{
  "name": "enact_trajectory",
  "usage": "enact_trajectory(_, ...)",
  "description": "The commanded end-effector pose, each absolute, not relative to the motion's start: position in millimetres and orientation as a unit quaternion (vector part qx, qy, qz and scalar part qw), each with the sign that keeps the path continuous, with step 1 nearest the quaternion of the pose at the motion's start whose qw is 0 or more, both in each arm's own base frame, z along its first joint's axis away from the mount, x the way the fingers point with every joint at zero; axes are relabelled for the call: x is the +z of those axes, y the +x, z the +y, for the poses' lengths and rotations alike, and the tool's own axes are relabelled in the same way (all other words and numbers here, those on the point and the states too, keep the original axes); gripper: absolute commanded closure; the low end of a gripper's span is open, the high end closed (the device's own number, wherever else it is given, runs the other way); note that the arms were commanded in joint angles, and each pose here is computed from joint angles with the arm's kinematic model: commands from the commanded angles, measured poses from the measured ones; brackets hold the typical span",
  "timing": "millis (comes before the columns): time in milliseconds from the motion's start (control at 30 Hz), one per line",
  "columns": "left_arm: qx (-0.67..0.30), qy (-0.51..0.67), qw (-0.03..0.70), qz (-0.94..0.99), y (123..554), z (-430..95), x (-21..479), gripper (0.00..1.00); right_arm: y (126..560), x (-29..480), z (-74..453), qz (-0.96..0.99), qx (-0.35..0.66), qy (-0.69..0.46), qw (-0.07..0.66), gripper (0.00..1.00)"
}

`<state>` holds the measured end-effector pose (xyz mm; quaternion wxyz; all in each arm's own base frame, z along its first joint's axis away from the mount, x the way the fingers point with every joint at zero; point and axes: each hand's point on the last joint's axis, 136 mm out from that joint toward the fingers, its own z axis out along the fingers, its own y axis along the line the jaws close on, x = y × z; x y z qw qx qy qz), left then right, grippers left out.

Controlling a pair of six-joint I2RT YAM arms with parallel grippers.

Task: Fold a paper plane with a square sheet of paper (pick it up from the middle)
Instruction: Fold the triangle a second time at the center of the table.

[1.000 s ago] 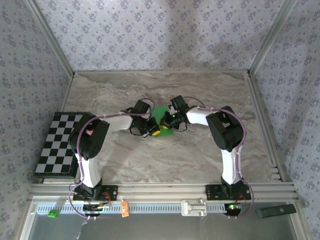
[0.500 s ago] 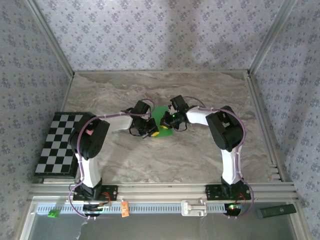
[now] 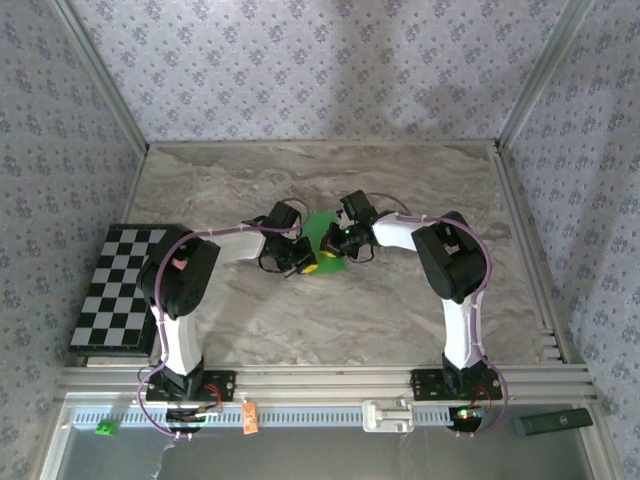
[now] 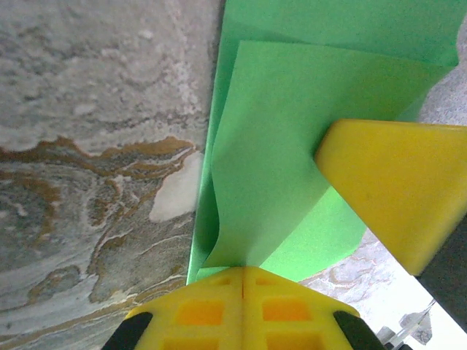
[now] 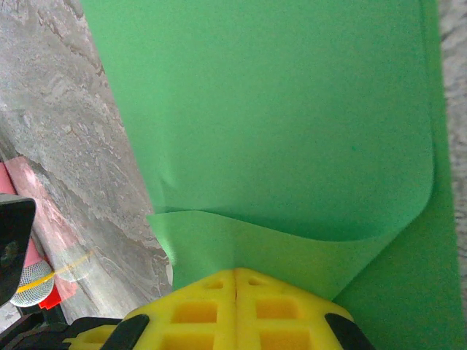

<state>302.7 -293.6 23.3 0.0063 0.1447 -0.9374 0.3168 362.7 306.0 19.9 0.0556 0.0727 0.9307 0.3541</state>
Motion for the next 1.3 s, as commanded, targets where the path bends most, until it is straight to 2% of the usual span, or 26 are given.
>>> enact_trajectory(0,0.288,0.146,0.019,-0.946,294.3,-281.7,6.7,0.95,339.4,-44.4,259.7,0.963,0.237,0.126,0.007,0.99)
enact_trajectory(333,0.273,0.157,0.033,-0.949,281.9,-267.1,-6.8,0.96,348.4,-30.3,268.3,0.958,0.266,0.099,0.029,0.99)
enact_trajectory(500,0.275,0.156,0.036,-0.948,280.6,-267.5,-8.2,0.97,371.8,14.8,289.7,0.943,0.318,0.052,0.076,0.97)
enact_trajectory(667,0.28,0.154,0.035,-0.947,282.7,-268.6,-6.2,0.98,367.9,40.8,302.1,0.937,0.34,0.005,0.085,0.97)
enact_trajectory(967,0.285,0.153,0.034,-0.946,284.1,-270.1,-5.5,0.98,348.7,34.4,313.7,0.939,0.339,-0.019,0.061,0.97)
enact_trajectory(1267,0.311,0.144,0.018,-0.939,291.9,-278.3,11.3,0.97,346.5,9.7,301.9,0.952,0.302,-0.006,0.043,0.97)
